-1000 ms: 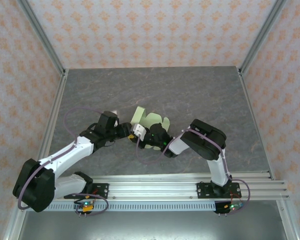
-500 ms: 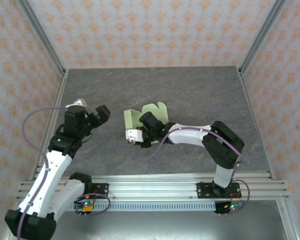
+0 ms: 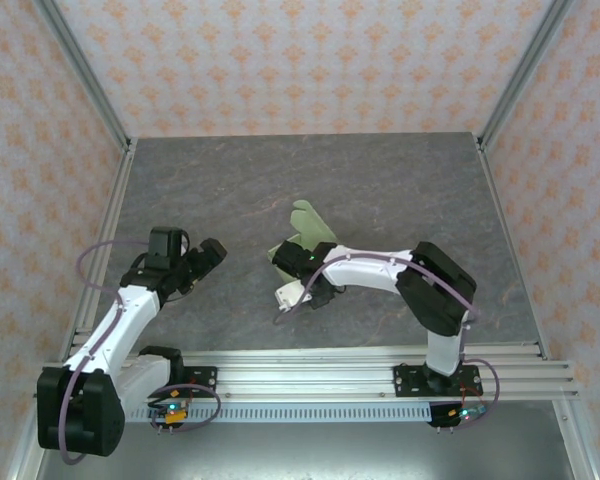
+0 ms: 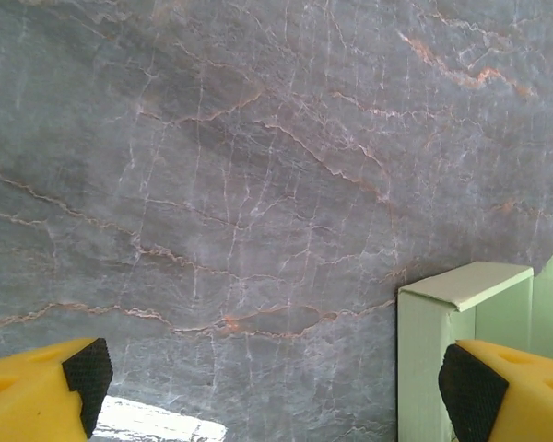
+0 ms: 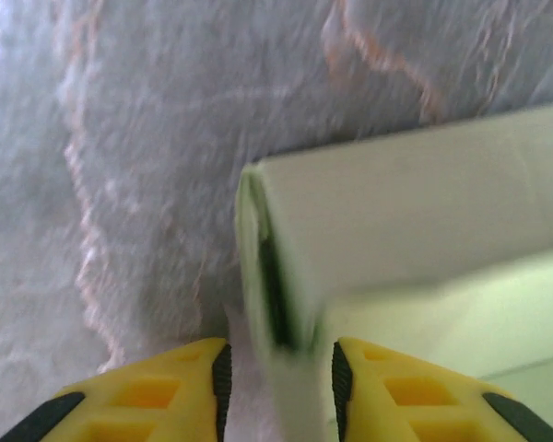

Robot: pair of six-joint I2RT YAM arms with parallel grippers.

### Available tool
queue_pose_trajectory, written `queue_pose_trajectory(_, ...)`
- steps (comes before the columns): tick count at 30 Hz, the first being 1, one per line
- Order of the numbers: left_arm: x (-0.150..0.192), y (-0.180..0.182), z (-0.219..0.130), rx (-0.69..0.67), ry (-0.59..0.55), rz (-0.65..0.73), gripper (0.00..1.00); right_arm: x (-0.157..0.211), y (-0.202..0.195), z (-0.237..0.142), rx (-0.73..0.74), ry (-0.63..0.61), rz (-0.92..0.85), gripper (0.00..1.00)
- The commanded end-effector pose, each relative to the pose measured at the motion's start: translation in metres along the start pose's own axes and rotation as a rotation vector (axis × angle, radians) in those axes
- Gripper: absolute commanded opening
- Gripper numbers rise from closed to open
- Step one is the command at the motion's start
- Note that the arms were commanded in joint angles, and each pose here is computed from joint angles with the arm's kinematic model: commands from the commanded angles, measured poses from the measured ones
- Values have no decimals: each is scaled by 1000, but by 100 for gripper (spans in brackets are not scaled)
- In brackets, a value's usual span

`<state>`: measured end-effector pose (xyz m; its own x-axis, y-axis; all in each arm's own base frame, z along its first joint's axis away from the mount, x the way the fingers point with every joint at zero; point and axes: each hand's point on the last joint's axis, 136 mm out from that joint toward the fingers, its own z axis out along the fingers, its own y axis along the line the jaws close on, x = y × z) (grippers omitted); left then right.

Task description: Fold the paper box

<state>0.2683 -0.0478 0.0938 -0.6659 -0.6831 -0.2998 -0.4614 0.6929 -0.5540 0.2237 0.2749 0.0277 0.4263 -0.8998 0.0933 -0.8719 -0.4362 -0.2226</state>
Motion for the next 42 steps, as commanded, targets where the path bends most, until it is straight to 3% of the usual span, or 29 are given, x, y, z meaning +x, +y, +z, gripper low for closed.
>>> queue_pose_trajectory(1,-10,-25,-5,56,-44,69,95,12,5,-35,59,-24,37,38)
queue_pose_trajectory(5,-12,-51,-5,59,-77,194,95,0,6,-76,175,-183,101,41)
queue_pose_trajectory(8,-18,-61,8,57,-104,209,94,-14,5,-110,293,-326,169,42)
queue_pose_trajectory(11,-17,-69,32,77,-96,199,94,-37,-4,-154,471,-574,319,41)
queue_pose_trajectory(12,-14,-76,42,111,-82,202,93,-41,-13,-174,563,-695,443,40)
queue_pose_trajectory(14,-7,-90,56,173,-40,211,90,-23,-33,-210,720,-955,864,40)
queue_pose_trajectory(15,-1,-97,63,197,-6,227,87,3,-41,-222,735,-1090,1201,43)
queue_pose_trajectory(16,5,-105,69,217,31,258,85,38,-41,-218,734,-1140,1586,47)
queue_pose_trajectory(18,19,-114,76,227,95,340,84,77,-14,-187,569,-1105,2204,41)
queue_pose_trajectory(21,35,-115,81,203,132,448,83,74,11,-147,410,-1050,2492,41)
queue_pose_trajectory(26,43,-113,91,218,139,494,82,53,21,-110,311,-983,2663,42)
queue_pose_trajectory(34,59,-102,102,211,198,494,68,14,8,-86,276,-927,2653,41)
queue_pose_trajectory(42,83,-93,100,225,255,493,53,11,-7,-63,315,-842,2578,38)
